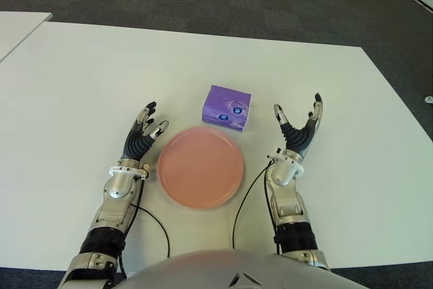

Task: Put the tissue paper into the plate.

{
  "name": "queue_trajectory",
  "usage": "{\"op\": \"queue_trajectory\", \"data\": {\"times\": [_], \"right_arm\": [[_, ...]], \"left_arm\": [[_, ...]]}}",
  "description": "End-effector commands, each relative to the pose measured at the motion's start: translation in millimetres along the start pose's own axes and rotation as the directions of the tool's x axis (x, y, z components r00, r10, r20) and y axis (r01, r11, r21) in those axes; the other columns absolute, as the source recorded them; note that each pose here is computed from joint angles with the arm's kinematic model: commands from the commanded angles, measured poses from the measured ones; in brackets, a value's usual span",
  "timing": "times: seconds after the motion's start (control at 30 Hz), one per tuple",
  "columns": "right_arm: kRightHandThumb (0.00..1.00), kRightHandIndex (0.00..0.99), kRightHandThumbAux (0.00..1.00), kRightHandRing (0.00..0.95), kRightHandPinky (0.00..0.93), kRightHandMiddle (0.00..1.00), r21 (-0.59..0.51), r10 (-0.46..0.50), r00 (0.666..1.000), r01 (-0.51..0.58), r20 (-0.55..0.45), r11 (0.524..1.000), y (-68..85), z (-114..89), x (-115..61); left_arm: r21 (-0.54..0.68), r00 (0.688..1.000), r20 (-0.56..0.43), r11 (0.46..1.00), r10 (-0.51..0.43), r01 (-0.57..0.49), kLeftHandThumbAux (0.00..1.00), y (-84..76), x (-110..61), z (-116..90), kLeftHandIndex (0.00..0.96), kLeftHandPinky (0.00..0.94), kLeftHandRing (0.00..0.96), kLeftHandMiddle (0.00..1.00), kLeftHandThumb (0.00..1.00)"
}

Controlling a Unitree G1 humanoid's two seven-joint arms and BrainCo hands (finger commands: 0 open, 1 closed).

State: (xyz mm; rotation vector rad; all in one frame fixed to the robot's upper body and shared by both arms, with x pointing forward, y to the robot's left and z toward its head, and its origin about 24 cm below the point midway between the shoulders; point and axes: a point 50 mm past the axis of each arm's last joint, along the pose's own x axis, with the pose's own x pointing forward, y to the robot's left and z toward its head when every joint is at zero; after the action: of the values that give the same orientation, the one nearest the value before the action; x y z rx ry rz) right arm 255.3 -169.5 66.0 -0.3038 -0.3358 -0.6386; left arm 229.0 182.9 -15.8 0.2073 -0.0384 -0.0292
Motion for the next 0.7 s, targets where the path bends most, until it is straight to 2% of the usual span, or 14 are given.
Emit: {"op": "queue_trajectory", "data": {"times": [0.03, 0.13, 0.2, 0.33, 0.43, 0.57, 0.7], "right_arm": [[0.080, 0.002, 0.723, 0.000, 0.012, 0.000, 0.081, 0.068, 0.973, -0.088, 0.220, 0.993, 12.5, 46, 30.4], [0.089, 0.006, 0.736, 0.000, 0.008, 0.000, 0.075, 0.093, 0.967, -0.114, 0.238, 0.991, 17.5, 54, 31.5], [0.107, 0.009, 0.738, 0.000, 0.004, 0.000, 0.050, 0.125, 0.958, -0.142, 0.257, 0.989, 21.6, 67, 33.0], [0.162, 0.013, 0.725, 0.000, 0.000, 0.000, 0.001, 0.219, 0.931, -0.229, 0.290, 0.973, 25.3, 76, 40.5], [0.194, 0.013, 0.708, 0.000, 0.000, 0.000, -0.065, 0.298, 0.898, -0.293, 0.324, 0.954, 28.6, 84, 46.8], [0.209, 0.015, 0.682, 0.000, 0.000, 0.006, -0.174, 0.376, 0.859, -0.335, 0.348, 0.926, 29.9, 89, 53.4], [0.219, 0.018, 0.634, 0.000, 0.000, 0.011, -0.234, 0.431, 0.829, -0.367, 0.357, 0.900, 32.1, 92, 56.6]], "left_arm": [[-0.018, 0.990, -0.138, 1.000, -0.017, 0.014, 0.495, -4.6, -22.5, -25, 0.000, 0.000, 0.000, 0.000, 0.000], [-0.019, 0.990, -0.139, 1.000, -0.021, 0.018, 0.496, -4.1, -23.1, -26, 0.000, 0.000, 0.000, 0.000, 0.000], [-0.016, 0.990, -0.138, 1.000, -0.021, 0.019, 0.495, -3.6, -23.2, -26, 0.000, 0.000, 0.000, 0.000, 0.000], [-0.009, 0.991, -0.135, 1.000, -0.020, 0.019, 0.496, -2.6, -24.0, -27, 0.000, 0.000, 0.000, 0.000, 0.000], [-0.005, 0.991, -0.134, 1.000, -0.019, 0.019, 0.495, -2.4, -24.8, -27, 0.000, 0.000, 0.000, 0.000, 0.000], [-0.004, 0.991, -0.136, 1.000, -0.019, 0.018, 0.489, -2.2, -25.5, -27, 0.000, 0.000, 0.000, 0.000, 0.000], [-0.005, 0.990, -0.137, 1.000, -0.017, 0.017, 0.482, -2.1, -25.9, -27, 0.000, 0.000, 0.000, 0.000, 0.000]]}}
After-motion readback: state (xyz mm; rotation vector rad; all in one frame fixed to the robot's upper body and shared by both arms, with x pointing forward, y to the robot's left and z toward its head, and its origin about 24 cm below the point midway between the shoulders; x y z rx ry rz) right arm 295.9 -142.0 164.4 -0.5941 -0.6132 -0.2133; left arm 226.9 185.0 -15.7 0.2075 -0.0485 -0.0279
